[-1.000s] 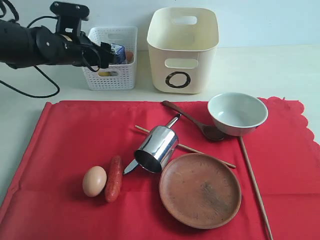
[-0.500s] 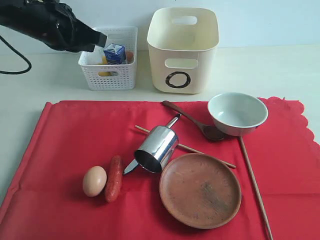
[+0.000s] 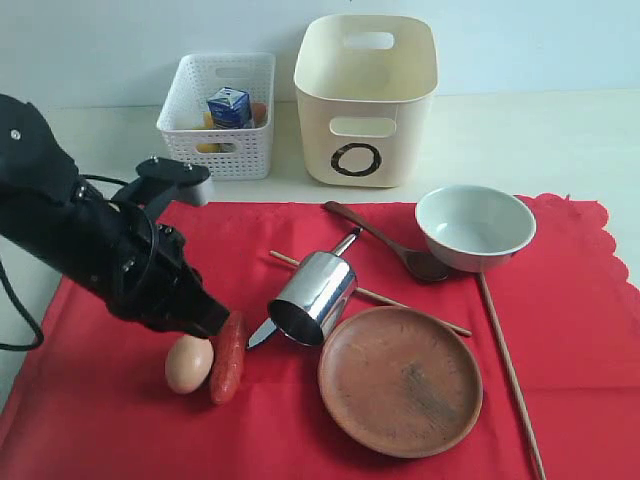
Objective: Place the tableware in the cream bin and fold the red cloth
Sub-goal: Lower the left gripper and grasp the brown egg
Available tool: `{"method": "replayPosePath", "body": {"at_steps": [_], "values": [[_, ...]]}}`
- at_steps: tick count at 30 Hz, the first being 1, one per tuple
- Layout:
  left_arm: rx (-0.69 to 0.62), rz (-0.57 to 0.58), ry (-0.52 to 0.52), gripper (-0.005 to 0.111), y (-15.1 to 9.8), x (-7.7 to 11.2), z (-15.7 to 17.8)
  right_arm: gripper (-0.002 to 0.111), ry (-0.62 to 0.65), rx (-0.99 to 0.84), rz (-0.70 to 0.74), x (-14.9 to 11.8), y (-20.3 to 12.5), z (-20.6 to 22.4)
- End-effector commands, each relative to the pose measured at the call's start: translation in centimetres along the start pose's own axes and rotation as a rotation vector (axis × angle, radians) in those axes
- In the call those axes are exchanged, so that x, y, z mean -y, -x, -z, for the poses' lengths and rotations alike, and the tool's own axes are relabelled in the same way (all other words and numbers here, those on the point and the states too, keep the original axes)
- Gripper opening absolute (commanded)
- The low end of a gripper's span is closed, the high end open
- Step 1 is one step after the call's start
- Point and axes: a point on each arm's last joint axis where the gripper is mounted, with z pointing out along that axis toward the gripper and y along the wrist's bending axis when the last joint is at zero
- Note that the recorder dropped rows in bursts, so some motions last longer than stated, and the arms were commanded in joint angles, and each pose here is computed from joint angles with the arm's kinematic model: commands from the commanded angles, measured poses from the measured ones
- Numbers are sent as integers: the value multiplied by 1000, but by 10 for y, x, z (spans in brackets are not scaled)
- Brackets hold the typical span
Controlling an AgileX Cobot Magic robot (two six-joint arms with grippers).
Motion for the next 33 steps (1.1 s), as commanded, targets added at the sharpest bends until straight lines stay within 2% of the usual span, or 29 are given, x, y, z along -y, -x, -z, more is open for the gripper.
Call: {"method": "replayPosePath", "body": {"at_steps": [1, 9, 11, 13, 18, 21, 23, 33], "values": [[-35, -31, -12, 0, -12, 2, -3, 0, 0, 9, 8, 0, -1, 0], [-45, -56, 3, 1, -13, 1, -3, 0, 0, 9, 8, 0, -1, 0], [-46, -57, 5, 6, -13, 1, -3, 0, 0, 9, 8, 0, -1, 0], [-50, -70, 13, 16, -14, 0, -3, 0, 0, 9, 8, 0, -1, 0], [-37, -75, 26, 58, -13, -1, -3, 0, 0, 5, 8, 0, -1, 0], [-32, -86, 40, 75, -12, -3, -3, 0, 0, 5, 8, 0, -1, 0], [-22, -90, 50, 78, -11, -3, -3, 0, 0, 5, 8, 0, -1, 0], [-76, -85, 70, 74, -14, -13, -25, 0, 0, 5, 8, 0, -1, 0]]}}
